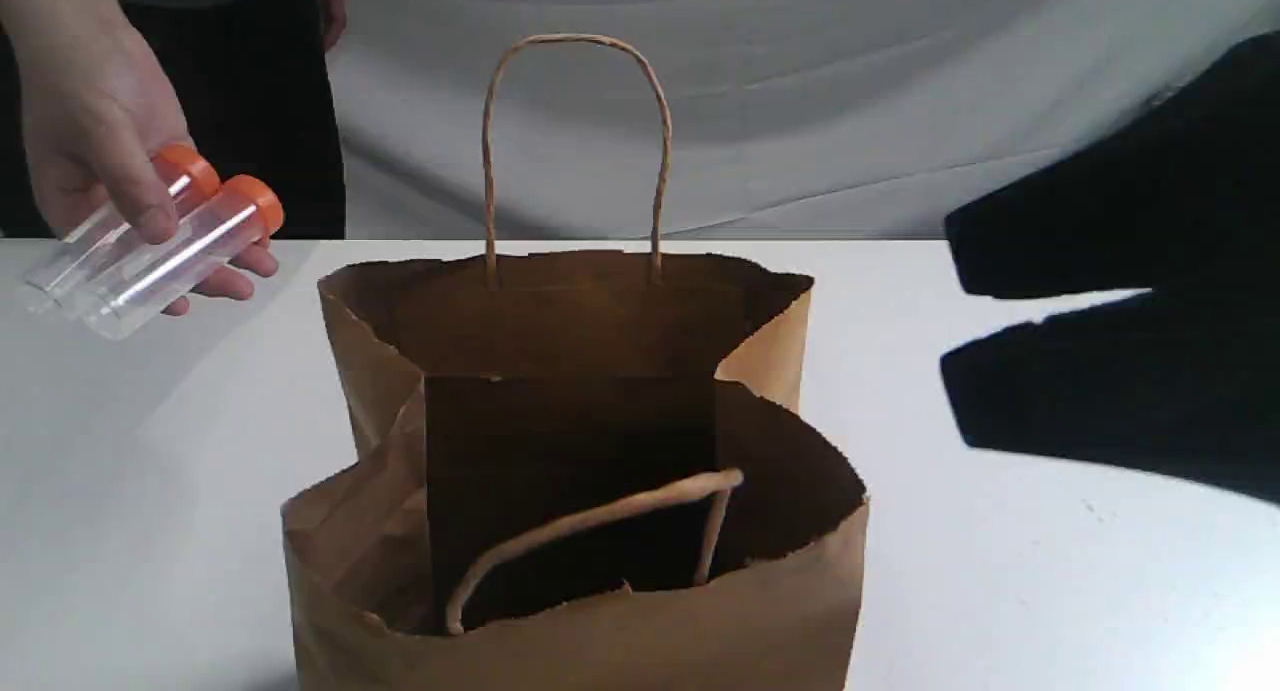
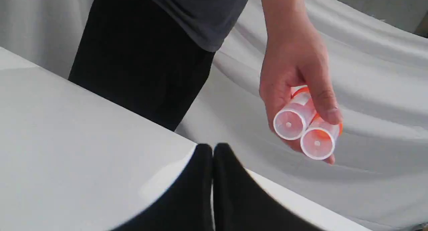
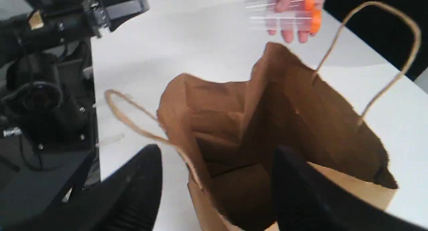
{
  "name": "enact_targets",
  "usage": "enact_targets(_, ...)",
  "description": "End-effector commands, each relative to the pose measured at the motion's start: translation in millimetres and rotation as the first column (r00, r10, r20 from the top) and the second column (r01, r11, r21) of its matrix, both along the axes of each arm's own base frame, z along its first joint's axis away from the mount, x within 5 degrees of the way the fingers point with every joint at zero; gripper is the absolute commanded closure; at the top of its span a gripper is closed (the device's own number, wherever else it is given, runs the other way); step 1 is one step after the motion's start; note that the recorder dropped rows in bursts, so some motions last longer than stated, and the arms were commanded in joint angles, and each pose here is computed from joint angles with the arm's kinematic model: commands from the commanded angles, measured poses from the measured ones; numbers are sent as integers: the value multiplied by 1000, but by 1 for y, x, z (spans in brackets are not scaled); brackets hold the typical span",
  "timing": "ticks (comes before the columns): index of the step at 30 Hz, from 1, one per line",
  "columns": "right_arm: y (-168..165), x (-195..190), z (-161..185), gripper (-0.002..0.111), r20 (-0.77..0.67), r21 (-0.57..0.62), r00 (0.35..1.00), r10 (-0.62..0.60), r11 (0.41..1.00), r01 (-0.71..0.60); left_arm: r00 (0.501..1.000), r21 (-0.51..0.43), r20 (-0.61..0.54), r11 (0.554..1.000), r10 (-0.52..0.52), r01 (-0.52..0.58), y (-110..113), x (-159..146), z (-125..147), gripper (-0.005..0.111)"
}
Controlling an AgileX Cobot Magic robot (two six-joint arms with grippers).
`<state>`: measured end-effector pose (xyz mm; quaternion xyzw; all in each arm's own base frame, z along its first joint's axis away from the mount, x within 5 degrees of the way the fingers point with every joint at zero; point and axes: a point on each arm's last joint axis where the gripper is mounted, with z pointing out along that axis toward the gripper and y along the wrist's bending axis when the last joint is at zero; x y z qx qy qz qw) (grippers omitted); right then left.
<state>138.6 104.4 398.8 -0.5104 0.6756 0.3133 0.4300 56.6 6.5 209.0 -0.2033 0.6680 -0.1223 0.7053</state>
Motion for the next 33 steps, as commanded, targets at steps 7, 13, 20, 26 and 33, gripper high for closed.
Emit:
enact_targets(7, 33, 4, -13, 58, 0, -59, 996, 93, 994, -93, 1000, -13, 4, 1000, 2, -2, 0, 0, -1, 107)
enact_targets(13, 51, 17, -23, 58, 0, -69, 997, 82, 994, -82, 1000, -10, 4, 1000, 2, -2, 0, 0, -1, 107)
enact_targets(20, 65, 26, -38, 58, -64, -98, 991, 118, 987, -124, 1000, -10, 12, 1000, 4, -4, 0, 0, 0, 107)
enact_targets(26, 68, 29, -42, 91, -81, -99, 989, 120, 987, -128, 1000, -10, 12, 1000, 4, -4, 0, 0, 0, 107)
enact_targets(33, 68, 29, -42, 108, -91, -101, 990, 105, 988, -114, 999, 64, 22, 998, -29, 28, -4, -10, 40, 107)
